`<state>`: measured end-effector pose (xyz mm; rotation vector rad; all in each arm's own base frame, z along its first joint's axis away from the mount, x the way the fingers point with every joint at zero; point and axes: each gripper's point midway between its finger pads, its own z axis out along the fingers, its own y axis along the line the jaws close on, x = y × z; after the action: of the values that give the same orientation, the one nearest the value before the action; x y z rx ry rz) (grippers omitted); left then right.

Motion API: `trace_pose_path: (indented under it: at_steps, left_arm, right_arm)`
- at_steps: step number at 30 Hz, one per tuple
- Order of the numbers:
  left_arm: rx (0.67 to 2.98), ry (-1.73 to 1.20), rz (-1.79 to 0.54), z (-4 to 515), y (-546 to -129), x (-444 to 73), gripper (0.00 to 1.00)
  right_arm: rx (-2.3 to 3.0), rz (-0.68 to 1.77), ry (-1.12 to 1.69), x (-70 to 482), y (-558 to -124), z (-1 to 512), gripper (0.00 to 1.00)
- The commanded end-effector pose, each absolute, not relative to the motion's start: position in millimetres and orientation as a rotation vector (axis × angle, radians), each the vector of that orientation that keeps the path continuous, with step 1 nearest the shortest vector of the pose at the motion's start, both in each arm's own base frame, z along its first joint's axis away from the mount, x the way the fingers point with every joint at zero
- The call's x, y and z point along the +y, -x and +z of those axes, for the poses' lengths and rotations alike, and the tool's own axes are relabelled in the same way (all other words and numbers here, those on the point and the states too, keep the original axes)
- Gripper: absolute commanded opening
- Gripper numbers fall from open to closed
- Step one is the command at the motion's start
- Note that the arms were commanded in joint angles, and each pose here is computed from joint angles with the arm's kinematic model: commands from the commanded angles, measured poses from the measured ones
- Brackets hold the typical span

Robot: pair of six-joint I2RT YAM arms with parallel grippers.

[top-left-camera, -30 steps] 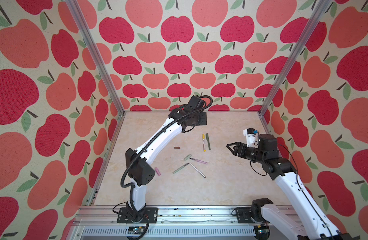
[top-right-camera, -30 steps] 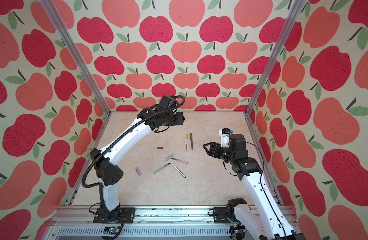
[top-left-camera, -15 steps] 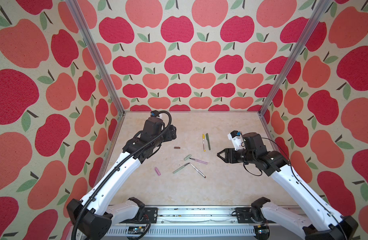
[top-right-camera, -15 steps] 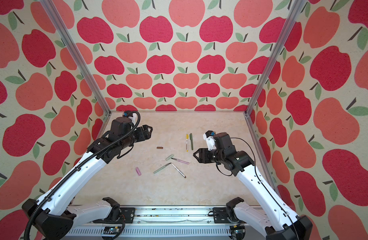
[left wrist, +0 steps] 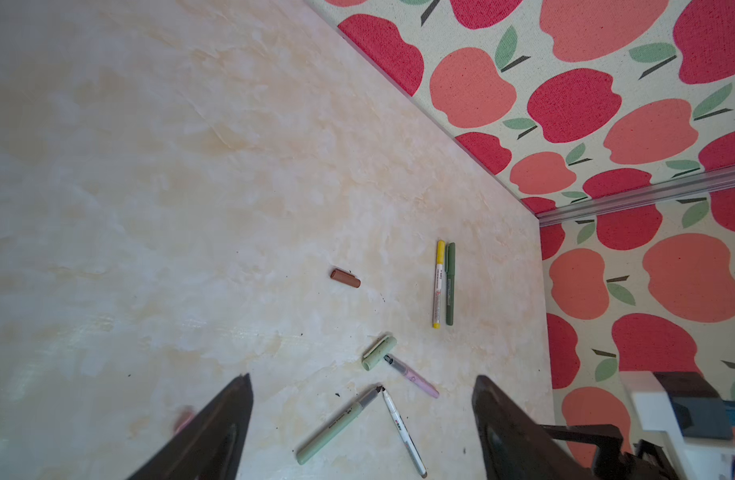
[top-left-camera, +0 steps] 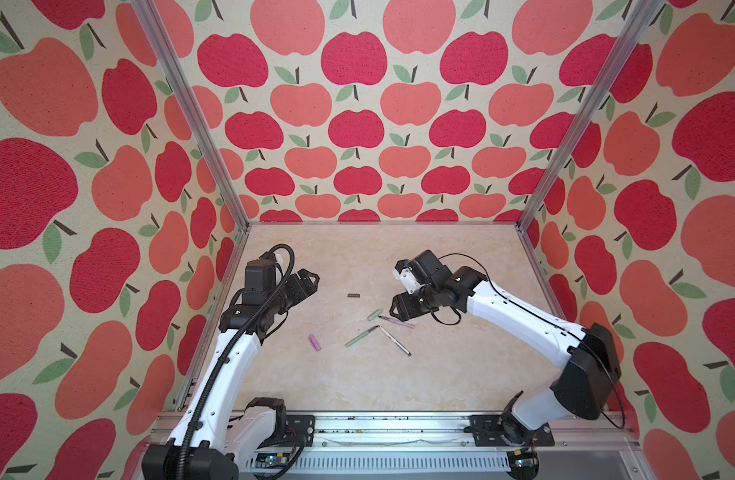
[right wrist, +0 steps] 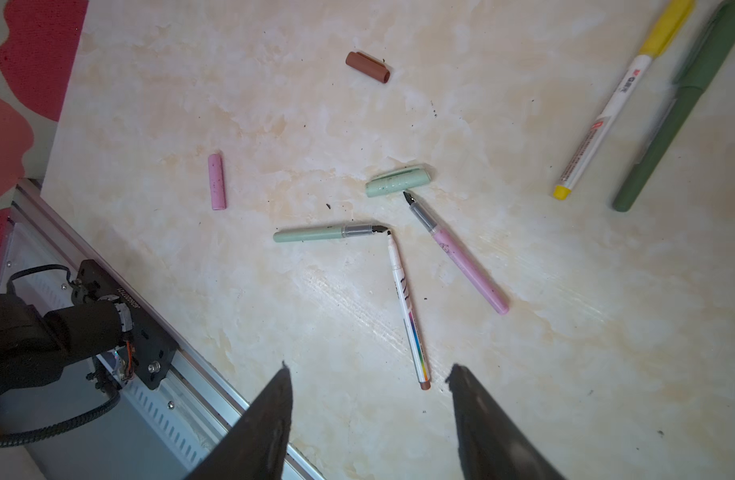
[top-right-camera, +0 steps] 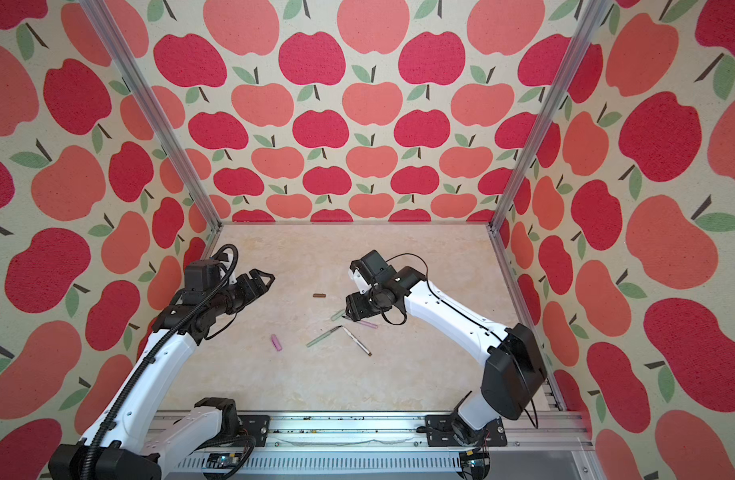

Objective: Insert the pens into the pen caps
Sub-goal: 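Open the left gripper and raise both arms away from the pens, then grasp the white black-tipped marker with the left gripper and lift it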

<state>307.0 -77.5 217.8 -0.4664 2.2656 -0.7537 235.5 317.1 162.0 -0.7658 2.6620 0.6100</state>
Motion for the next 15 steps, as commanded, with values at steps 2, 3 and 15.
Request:
trace_pose_path:
  at_steps: [2, 3, 15]
  left_arm:
    - [2.334, 0.442, -0.807, 206, -287, -86, 0.85]
    - [2.345, 0.423, -0.775, 204, -285, -87, 0.88]
    - [2.328, 0.406, -0.856, 193, -262, -102, 0.92]
  right_arm:
    - [2.713, 0.573, 0.783, 347, -239, 145, 0.62]
    - [2.728, 0.551, 0.802, 352, -238, 138, 0.62]
    - [2.862, 0.173, 0.977, 332, -212, 60, 0.56]
